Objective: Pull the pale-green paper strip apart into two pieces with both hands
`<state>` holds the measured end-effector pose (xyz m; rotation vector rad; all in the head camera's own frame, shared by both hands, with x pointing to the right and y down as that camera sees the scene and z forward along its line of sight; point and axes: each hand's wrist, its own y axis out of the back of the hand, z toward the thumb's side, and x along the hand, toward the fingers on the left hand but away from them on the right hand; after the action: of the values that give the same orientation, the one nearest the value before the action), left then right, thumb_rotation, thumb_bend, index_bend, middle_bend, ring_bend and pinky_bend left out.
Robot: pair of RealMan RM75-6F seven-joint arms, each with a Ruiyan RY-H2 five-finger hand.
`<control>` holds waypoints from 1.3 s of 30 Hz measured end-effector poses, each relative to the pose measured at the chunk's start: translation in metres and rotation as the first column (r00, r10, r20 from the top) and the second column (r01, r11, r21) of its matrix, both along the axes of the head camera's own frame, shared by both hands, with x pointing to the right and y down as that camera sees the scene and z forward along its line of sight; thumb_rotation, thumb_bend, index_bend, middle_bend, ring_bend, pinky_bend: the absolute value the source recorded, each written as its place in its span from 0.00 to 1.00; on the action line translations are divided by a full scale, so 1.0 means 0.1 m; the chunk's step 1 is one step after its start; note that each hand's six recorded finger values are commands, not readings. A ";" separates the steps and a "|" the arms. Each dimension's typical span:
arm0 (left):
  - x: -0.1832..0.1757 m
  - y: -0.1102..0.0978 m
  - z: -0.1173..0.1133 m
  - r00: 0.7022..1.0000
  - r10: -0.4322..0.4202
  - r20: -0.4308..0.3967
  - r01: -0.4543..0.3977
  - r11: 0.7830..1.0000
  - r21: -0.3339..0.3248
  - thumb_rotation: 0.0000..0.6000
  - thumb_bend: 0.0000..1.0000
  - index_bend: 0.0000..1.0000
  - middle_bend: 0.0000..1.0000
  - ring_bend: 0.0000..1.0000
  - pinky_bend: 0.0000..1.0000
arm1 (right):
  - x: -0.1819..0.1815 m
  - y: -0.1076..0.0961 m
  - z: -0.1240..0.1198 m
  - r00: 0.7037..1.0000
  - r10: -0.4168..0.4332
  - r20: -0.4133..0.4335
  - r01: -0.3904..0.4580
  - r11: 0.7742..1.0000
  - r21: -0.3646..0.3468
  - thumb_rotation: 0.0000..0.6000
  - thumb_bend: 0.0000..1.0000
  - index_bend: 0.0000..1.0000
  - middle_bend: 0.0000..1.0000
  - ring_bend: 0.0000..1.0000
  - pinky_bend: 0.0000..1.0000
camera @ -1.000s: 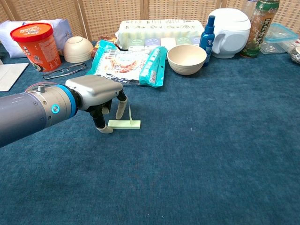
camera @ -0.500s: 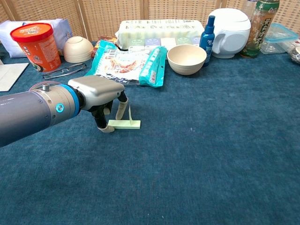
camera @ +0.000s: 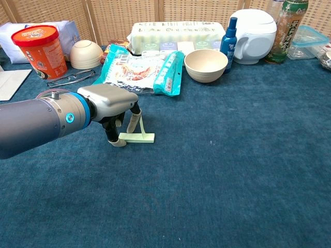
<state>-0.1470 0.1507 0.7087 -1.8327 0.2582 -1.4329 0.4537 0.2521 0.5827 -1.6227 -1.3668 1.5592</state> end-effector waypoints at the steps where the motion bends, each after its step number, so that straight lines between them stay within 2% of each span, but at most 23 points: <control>1: 0.00 0.00 0.00 1.000 0.000 0.000 0.000 1.000 0.000 1.00 0.28 0.56 1.00 0.99 1.00 | 0.00 0.00 0.00 1.000 0.000 0.000 0.000 1.000 0.000 1.00 0.49 0.00 0.11 0.01 0.08; 10: 0.02 -0.01 0.00 1.000 0.006 -0.006 -0.006 1.000 0.002 1.00 0.28 0.55 1.00 0.99 1.00 | 0.00 0.00 0.00 1.000 0.002 0.001 -0.002 1.000 -0.002 1.00 0.49 0.00 0.12 0.01 0.08; 20: 0.04 -0.03 -0.03 1.000 0.008 -0.028 -0.007 1.000 0.027 1.00 0.32 0.68 1.00 1.00 1.00 | 0.00 0.00 0.00 1.000 0.005 0.005 -0.005 1.000 0.007 1.00 0.49 0.00 0.12 0.01 0.08; 26: 0.00 -0.09 -0.09 0.999 0.023 -0.043 -0.021 0.998 0.061 1.00 0.34 0.71 1.00 1.00 1.00 | -0.03 -0.02 0.01 1.000 -0.001 0.014 0.001 1.000 0.010 1.00 0.49 0.00 0.12 0.01 0.08; 39: -0.42 -0.33 -0.50 0.987 0.071 -0.145 -0.046 0.985 0.164 1.00 0.35 0.74 1.00 1.00 1.00 | -0.17 -0.11 0.11 0.998 -0.033 0.061 0.033 0.999 0.005 1.00 0.49 0.00 0.13 0.01 0.08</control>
<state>-0.1893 0.1181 0.6590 -1.8023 0.3810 -1.1996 0.4364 0.2413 0.5937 -1.6945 -1.3665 1.4991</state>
